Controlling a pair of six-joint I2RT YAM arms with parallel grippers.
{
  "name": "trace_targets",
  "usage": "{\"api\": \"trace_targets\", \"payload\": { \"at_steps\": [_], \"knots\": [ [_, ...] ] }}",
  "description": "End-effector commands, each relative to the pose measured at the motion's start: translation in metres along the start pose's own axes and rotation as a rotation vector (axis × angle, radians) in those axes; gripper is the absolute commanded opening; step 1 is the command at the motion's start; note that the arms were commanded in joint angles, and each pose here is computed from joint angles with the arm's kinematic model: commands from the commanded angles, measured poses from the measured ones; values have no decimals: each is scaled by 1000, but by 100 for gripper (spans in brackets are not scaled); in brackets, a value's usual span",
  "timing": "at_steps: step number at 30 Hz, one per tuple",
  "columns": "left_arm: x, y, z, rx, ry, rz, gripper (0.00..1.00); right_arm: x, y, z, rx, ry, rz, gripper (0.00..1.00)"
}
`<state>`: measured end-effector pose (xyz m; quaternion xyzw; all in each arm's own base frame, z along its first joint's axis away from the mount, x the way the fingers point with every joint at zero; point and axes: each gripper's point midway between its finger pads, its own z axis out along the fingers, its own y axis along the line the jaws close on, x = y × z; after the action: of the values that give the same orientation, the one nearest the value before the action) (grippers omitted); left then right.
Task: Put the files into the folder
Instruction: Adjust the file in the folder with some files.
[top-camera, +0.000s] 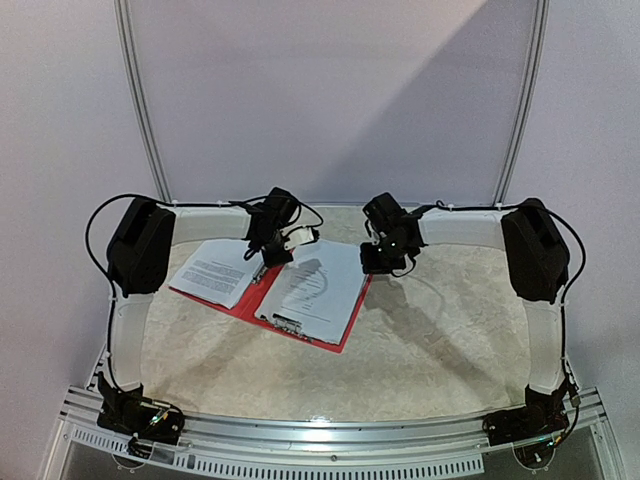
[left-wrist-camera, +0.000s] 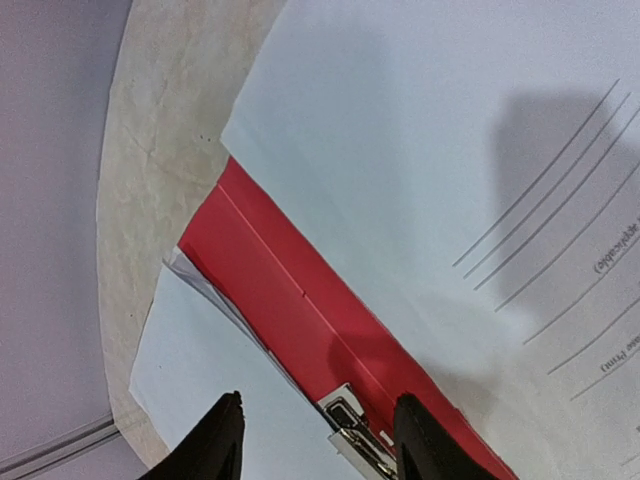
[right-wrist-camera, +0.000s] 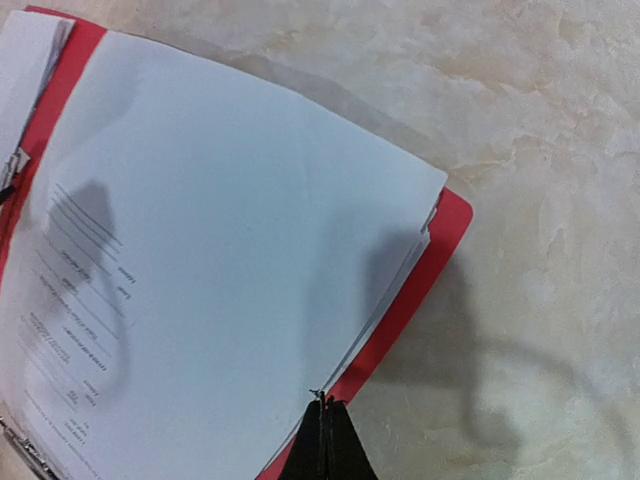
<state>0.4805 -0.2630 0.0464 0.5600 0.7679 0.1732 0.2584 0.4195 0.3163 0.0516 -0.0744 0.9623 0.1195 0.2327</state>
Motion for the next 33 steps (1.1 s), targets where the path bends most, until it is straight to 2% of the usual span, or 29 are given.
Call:
{"api": "trace_targets", "payload": {
  "at_steps": [1, 4, 9, 16, 21, 26, 33],
  "knots": [
    [-11, 17, -30, -30, -34, 3, 52, -20, 14, -41, -33, -64, -14, 1],
    [-8, 20, -37, -35, -28, 4, 52, -29, 5, -48, -4, -89, -31, 3],
    [6, 17, -55, -9, -18, 10, 52, -71, -5, -50, -44, -143, -60, 2],
    [57, -17, -80, 75, 31, 58, 52, -108, -4, -1, -185, -147, -38, 0],
    [100, -59, -80, 172, 100, 84, 53, -129, 3, 28, -298, -175, 4, 0],
    [126, -86, -70, 234, 159, 60, 52, -130, 19, 54, -423, -155, 53, 0],
    [137, -108, -59, 295, 177, 16, 51, -91, 19, 91, -456, -22, 112, 0]
  ]
}}
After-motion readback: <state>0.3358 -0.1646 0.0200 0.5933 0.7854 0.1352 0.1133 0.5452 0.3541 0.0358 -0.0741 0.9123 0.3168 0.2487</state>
